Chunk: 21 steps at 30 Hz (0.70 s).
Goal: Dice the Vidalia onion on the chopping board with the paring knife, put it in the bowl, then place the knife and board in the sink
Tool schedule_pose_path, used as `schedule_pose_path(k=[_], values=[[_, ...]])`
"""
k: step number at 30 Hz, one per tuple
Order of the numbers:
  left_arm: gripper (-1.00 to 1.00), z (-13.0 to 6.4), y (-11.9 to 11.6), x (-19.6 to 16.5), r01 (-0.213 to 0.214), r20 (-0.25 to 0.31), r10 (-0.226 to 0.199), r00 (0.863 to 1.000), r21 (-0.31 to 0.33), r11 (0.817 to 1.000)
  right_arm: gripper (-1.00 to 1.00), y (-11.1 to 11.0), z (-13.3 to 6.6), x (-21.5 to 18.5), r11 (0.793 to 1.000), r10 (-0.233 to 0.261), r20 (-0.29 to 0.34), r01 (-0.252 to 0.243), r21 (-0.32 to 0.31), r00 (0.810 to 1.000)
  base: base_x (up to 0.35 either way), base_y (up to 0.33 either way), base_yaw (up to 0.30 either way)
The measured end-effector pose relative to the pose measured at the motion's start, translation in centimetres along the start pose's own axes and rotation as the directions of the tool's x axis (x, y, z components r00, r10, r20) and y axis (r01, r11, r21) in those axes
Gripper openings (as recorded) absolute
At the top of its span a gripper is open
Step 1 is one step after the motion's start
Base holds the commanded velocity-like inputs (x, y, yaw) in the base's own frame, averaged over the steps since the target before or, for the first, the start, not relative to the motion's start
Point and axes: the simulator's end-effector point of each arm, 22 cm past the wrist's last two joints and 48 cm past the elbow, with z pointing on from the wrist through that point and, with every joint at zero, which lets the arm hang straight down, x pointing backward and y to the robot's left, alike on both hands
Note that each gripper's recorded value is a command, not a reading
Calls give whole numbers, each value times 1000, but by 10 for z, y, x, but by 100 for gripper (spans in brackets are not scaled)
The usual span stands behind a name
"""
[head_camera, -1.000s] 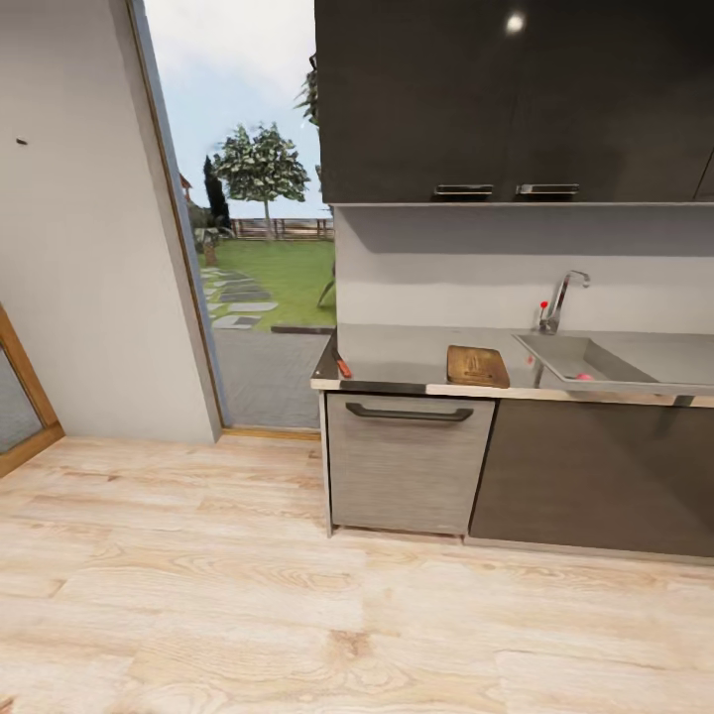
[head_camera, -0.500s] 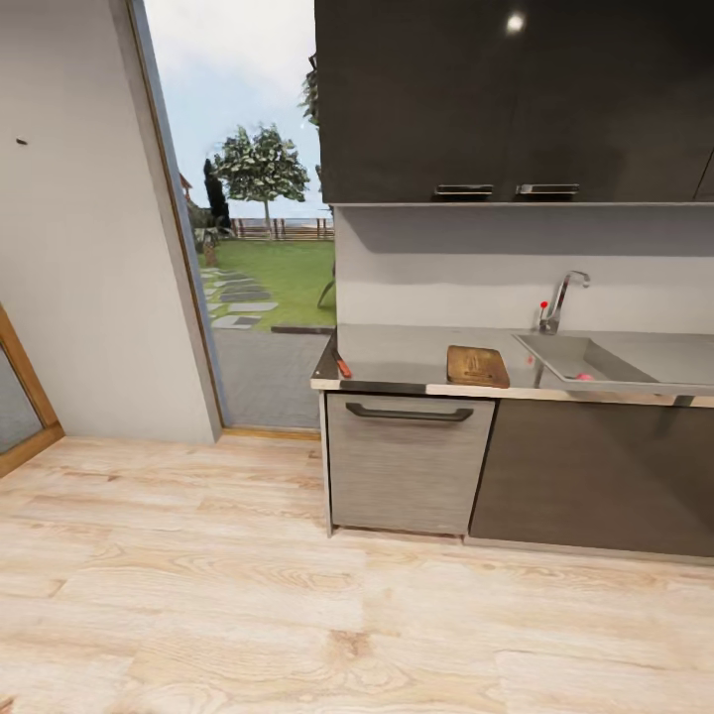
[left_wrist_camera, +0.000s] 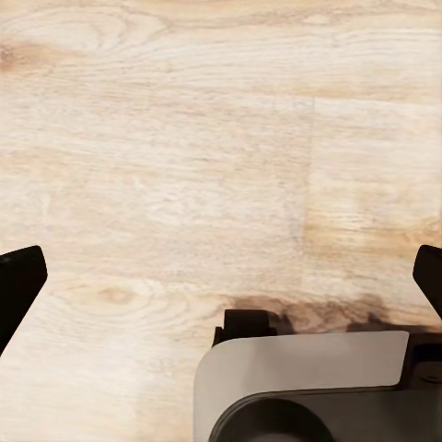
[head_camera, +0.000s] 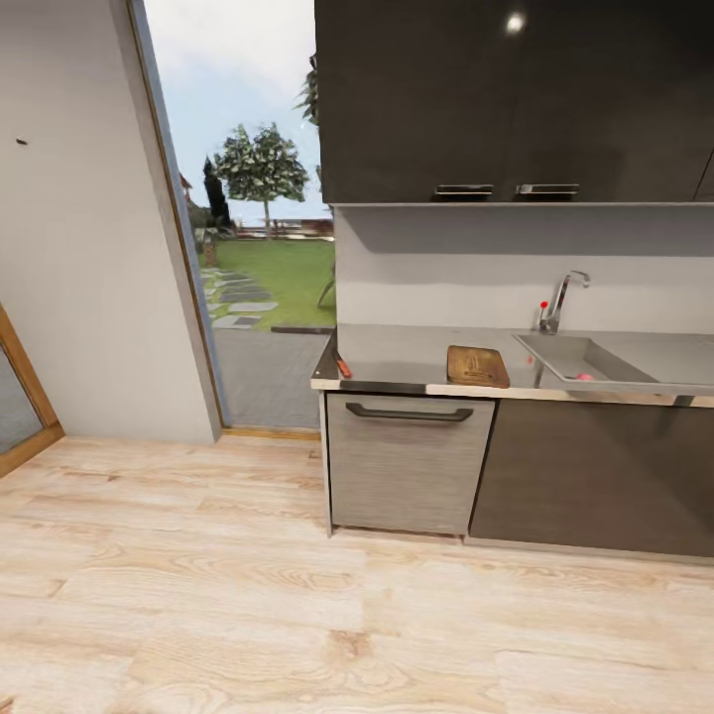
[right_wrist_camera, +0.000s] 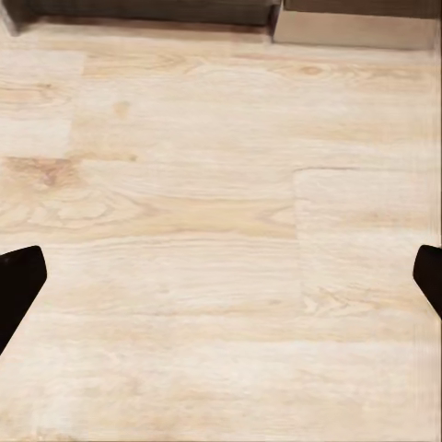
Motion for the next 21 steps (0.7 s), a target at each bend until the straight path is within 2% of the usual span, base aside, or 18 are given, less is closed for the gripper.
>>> schedule_pose_path(k=[4,7,11,14,18,21], values=[[100,0,0,0,0,0,0,1000,0,1000,100,-10,9,-25,998,1,3,-1,55,1000,0,0,0],[100,0,0,0,0,0,0,1000,0,1000,100,-13,15,-44,998,0,-4,1,69,1000,0,0,0],[100,0,0,0,0,0,0,1000,0,1000,100,-15,22,-88,997,-2,-5,3,79,1000,0,0,0],[100,0,0,0,0,0,0,1000,0,1000,100,-16,23,-111,997,-2,5,2,82,1000,0,0,0],[100,0,0,-1,-1,1,1,1000,0,1000,100,-20,18,-162,995,-1,29,-2,97,1000,0,0,0],[100,0,0,-1,-1,2,1,1000,1,1000,100,-23,14,-182,994,1,38,-5,108,999,0,0,0]])
